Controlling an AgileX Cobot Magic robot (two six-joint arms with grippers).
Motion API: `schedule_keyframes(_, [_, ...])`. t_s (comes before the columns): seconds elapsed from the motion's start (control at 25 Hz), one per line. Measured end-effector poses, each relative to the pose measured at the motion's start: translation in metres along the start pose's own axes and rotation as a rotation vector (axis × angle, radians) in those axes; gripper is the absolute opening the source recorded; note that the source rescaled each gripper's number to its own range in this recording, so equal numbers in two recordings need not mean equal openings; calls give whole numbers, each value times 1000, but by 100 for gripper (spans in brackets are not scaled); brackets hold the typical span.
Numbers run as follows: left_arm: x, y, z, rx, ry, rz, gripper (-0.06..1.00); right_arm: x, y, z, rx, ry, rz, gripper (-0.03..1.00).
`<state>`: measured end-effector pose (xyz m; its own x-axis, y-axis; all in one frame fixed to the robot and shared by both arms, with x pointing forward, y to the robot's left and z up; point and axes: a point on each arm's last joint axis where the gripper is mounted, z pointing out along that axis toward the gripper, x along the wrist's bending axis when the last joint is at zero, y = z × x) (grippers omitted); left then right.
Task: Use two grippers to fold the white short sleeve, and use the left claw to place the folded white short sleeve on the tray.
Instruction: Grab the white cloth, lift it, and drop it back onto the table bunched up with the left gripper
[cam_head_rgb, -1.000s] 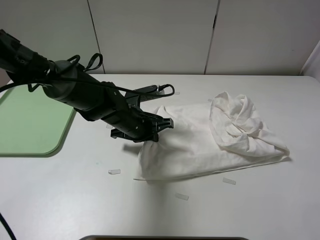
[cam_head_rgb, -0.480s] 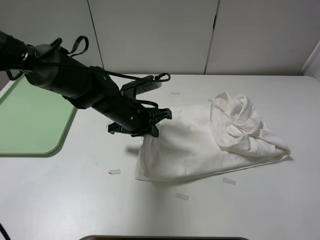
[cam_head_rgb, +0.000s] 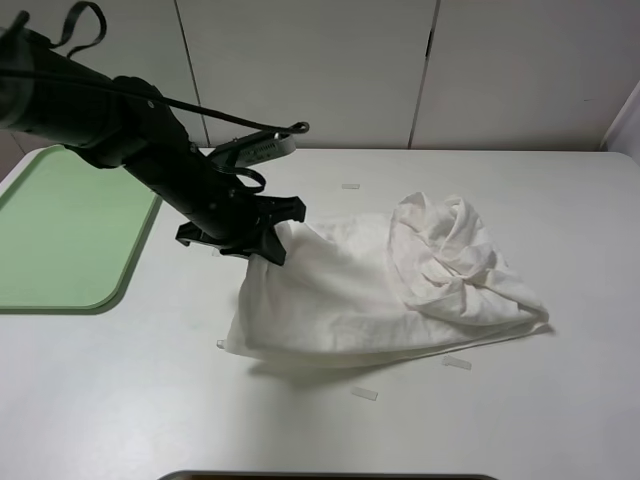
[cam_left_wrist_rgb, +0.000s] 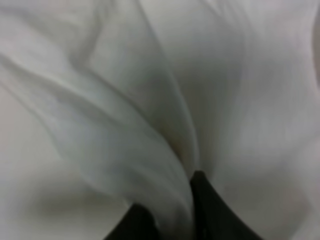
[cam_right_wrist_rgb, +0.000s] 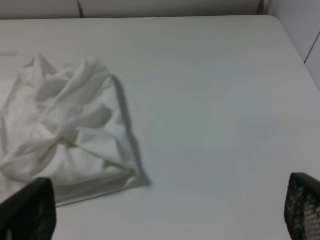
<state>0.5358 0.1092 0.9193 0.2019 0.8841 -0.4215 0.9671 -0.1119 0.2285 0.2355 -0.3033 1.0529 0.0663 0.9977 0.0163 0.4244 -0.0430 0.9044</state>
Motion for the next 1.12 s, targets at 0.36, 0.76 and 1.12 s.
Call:
schedule_keyframes(0.36, [29, -3, -54, 103, 126, 79, 8, 0, 0, 0, 0, 0, 0, 100])
schedule_keyframes(0.76, [35, -18, -120, 123, 262, 156, 8, 0, 0, 0, 0, 0, 0, 100])
schedule_keyframes(1.12, [7, -23, -115, 71, 239, 148, 8, 0, 0, 0, 0, 0, 0, 100])
